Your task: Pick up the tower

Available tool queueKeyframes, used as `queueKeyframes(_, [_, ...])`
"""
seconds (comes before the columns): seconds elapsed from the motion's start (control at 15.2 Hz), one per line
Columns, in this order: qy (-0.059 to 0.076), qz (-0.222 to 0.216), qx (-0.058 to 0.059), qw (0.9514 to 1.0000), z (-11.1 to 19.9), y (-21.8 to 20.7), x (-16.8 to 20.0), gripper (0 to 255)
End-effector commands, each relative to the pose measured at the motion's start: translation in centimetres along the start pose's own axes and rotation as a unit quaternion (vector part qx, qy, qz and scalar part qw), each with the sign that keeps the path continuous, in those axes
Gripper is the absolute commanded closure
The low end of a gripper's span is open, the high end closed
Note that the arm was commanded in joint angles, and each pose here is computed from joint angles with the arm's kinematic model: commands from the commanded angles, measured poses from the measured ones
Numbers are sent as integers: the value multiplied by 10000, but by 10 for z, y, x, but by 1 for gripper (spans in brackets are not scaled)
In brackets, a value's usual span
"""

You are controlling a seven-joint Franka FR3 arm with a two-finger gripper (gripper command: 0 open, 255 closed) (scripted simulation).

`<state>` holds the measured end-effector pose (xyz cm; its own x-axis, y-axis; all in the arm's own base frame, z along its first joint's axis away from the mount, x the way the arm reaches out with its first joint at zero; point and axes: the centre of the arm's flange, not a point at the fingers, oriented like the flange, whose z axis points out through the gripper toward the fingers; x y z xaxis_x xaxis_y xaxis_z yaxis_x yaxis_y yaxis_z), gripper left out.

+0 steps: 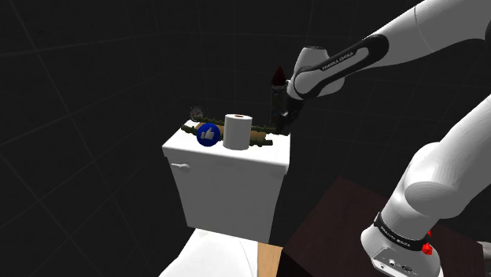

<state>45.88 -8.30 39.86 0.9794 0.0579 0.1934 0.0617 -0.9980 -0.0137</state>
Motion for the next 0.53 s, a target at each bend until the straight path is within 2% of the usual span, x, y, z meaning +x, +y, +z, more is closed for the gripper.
queueKeyframes(0.0, [-30,11,5,10000,4,1,-1,255])
queueKeyframes(0.46, [-30,11,5,10000,3,1,-1,255])
